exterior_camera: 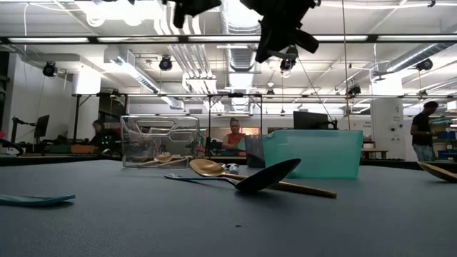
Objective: Sort silverware by color (type)
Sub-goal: Put the light blue spoon into the green bin, then put the blue spoon into the black bin
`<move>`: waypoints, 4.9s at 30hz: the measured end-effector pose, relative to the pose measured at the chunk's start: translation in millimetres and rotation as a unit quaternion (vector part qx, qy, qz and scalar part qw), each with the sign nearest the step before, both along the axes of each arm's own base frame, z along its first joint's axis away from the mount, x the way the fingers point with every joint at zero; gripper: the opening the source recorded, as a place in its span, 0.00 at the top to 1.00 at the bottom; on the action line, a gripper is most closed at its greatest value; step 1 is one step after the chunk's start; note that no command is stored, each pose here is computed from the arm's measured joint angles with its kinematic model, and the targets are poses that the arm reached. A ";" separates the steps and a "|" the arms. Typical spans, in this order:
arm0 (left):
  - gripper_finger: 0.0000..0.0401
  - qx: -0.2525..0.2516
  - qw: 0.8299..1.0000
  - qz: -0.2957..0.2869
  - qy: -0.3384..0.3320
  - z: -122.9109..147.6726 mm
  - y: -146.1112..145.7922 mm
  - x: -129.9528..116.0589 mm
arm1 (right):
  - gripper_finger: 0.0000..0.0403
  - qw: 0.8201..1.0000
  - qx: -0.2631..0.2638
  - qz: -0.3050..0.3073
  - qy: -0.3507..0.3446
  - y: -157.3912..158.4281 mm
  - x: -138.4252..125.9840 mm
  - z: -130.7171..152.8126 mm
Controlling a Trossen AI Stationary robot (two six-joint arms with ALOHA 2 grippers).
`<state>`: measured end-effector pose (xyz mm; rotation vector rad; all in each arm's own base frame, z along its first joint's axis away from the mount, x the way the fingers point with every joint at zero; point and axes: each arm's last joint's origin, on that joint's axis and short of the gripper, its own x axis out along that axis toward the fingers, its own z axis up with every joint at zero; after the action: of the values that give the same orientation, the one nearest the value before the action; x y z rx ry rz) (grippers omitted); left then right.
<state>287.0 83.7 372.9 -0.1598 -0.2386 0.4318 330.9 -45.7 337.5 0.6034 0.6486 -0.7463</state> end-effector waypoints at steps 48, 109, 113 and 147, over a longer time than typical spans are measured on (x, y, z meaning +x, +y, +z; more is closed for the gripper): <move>0.52 0.016 0.973 0.197 0.120 26.4 -12.0 -83.1 | 0.97 0.925 0.318 -0.208 0.002 13.5 -21.1 -124.6; 0.52 -0.017 0.970 0.189 0.155 15.9 -12.5 -83.6 | 0.74 0.948 0.269 -0.170 -0.003 8.9 9.2 -127.1; 0.52 -0.037 0.967 0.184 0.175 10.0 -14.3 -84.2 | 0.76 0.952 0.261 -0.161 0.012 9.2 7.5 -112.6; 0.52 -0.127 0.941 0.110 0.293 -21.1 -36.7 -87.5 | 0.80 0.940 0.338 -0.001 0.050 25.4 12.8 -43.0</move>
<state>199.5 47.0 351.8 -0.2506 0.3922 0.7118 343.7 -20.3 294.5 1.2012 1.0096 -0.5452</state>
